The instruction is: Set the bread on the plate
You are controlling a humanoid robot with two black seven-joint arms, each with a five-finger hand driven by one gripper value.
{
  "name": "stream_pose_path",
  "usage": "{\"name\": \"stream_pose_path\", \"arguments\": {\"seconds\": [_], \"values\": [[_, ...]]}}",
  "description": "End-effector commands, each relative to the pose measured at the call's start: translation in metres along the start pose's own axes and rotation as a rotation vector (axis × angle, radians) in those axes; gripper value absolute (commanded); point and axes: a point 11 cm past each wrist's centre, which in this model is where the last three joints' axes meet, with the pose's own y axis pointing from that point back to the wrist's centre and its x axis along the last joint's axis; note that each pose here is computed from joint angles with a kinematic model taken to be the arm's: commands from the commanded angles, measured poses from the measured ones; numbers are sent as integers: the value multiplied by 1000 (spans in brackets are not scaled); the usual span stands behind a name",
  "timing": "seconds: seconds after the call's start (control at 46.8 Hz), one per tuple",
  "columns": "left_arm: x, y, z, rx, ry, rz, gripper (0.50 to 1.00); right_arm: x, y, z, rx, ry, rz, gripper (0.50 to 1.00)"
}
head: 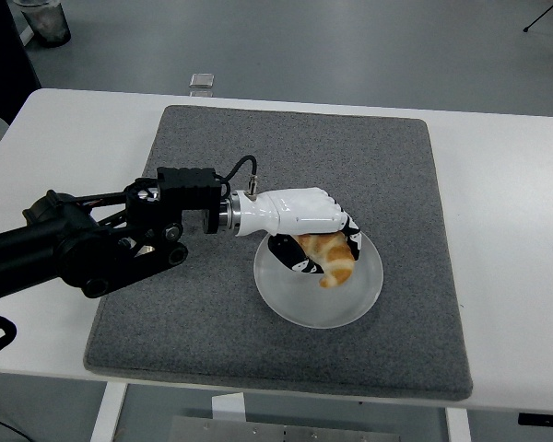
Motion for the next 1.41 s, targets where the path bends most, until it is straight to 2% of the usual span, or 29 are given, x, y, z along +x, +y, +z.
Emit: {"name": "stream_pose_path", "arguments": {"seconds": [0.0,0.62,0.705,0.748,0.812,0.855,0.919,0.962,1.047,1.132,1.389], "values": [[-8,1,-2,8,-23,-4,500,0,0,0,0,0,0,952],[-21,3,-2,8,-58,1,500,0,0,0,0,0,0,952],[-27,5,-2,8,-47,-3,512,0,0,0,0,0,0,952],[-27,5,-2,10,-47,-3,557,0,0,0,0,0,0,952],[-27,6,-3,13,-45,-2,685,0,0,0,0,0,0,952],[-26,7,-4,15,-46,-1,724,0,0,0,0,0,0,952],[-28,8,-4,15,-43,-1,735,0,0,0,0,0,0,952],[-28,8,-4,17,-41,-2,763,0,0,0,0,0,0,952],[-28,10,-5,20,-42,-2,887,0,0,0,0,0,0,954],[-27,11,-6,22,-39,1,988,0,0,0,0,0,0,952],[-25,22,-13,38,-21,5,999,0,0,0,0,0,0,952]]}}
